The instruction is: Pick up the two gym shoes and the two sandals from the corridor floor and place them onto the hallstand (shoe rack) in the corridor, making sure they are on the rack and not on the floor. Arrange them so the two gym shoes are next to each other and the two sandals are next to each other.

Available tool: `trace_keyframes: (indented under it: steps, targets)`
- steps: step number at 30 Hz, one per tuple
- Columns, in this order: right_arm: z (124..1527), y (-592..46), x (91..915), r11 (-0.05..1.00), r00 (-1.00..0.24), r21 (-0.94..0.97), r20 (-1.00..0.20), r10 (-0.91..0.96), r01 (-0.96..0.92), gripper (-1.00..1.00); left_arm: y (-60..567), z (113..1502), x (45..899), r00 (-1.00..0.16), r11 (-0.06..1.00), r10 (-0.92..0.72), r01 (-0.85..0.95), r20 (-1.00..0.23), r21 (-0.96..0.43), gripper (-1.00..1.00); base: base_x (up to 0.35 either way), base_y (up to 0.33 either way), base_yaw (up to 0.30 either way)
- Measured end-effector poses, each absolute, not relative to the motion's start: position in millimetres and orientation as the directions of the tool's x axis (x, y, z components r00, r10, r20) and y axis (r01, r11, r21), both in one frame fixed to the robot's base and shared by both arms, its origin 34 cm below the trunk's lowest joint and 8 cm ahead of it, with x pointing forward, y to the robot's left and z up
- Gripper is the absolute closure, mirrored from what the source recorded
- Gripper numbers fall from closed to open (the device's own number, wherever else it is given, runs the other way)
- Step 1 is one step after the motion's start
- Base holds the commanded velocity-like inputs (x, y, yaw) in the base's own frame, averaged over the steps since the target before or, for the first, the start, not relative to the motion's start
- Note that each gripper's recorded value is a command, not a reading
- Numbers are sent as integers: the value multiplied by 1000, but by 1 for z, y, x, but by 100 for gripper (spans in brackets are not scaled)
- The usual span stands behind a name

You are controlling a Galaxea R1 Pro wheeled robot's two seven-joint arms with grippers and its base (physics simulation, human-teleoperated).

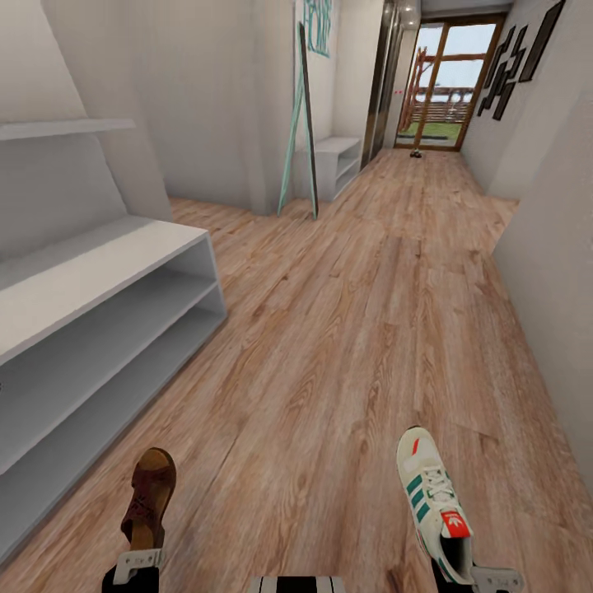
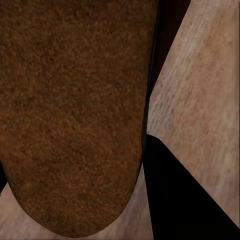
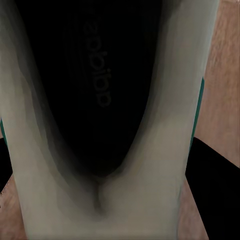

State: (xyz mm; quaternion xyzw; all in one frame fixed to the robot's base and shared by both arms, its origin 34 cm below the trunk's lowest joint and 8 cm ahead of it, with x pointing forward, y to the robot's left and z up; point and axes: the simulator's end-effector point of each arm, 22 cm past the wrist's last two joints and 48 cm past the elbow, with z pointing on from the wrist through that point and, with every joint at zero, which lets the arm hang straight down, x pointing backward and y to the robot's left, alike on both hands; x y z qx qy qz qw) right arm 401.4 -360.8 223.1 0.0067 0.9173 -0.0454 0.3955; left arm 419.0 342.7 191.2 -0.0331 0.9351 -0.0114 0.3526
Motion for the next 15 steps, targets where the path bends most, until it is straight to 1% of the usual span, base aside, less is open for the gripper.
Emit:
trace_keyframes:
  steps: [15]
  targets:
    - [254, -361, 422, 996, -634, -73, -773, -22, 54, 100, 343, 224, 442, -700, 997, -72, -52, -710, -49, 100, 0, 0, 0]
